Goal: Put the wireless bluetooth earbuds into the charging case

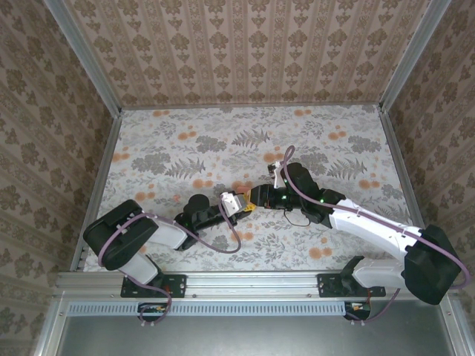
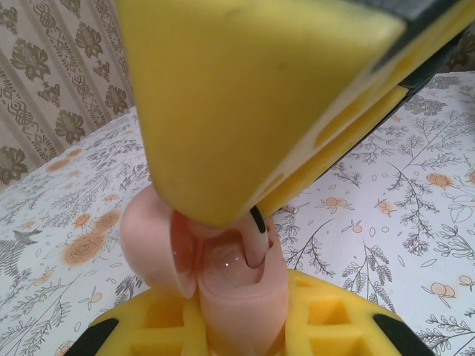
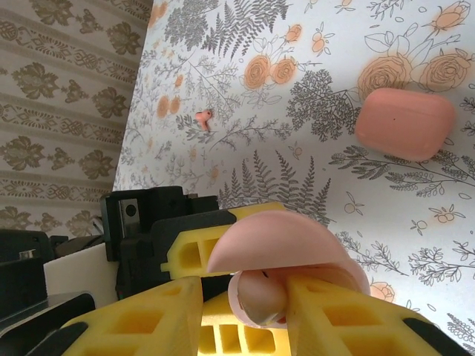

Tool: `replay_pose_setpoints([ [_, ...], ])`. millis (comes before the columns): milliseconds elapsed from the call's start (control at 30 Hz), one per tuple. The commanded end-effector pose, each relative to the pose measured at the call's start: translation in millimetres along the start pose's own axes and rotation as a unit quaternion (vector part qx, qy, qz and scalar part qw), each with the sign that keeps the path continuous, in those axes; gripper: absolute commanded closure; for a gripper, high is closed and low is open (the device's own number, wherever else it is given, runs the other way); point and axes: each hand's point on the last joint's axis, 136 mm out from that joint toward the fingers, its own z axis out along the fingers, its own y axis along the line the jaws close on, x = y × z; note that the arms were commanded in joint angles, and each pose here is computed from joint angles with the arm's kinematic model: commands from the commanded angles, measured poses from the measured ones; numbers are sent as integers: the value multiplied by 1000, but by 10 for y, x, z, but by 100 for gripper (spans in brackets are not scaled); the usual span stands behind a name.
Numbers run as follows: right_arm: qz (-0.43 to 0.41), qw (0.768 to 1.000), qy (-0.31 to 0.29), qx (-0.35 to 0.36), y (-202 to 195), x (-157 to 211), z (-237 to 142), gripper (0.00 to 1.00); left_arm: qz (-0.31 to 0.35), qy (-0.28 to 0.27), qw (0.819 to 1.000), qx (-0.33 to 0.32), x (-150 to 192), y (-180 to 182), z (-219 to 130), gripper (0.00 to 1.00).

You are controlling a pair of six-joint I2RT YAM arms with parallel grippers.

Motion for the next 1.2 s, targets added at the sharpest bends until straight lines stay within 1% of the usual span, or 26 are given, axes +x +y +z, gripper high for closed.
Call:
replay_pose_setpoints([
  [0,-18,999,-3,-32,174,-66,5,65,3,-14,1000,-2,-99,4,-2,88],
  [200,-17,1000,-1,-24,146,-59,3,64,3,-15,1000,-2,-108,4,1,88],
  [433,-20,1000,3,20,-3,-38,-32,63,4,-16,1000,-2,-123,6,4,88],
  [567,-25,999,0,21,9,-50,-52,62,5,-16,1000,-2,-125,8,7,88],
  [767,-35,999,3,9,59,-48,-57,67,4,-12,1000,-2,-104,3,10,89],
  [1033,-33,999,13,16,9,-7,-16,72,4,-13,1000,-3,-112,4,1,89],
  [1167,-36,999,18,19,-7,12,-13,73,4,-13,1000,-3,-110,3,-7,89],
])
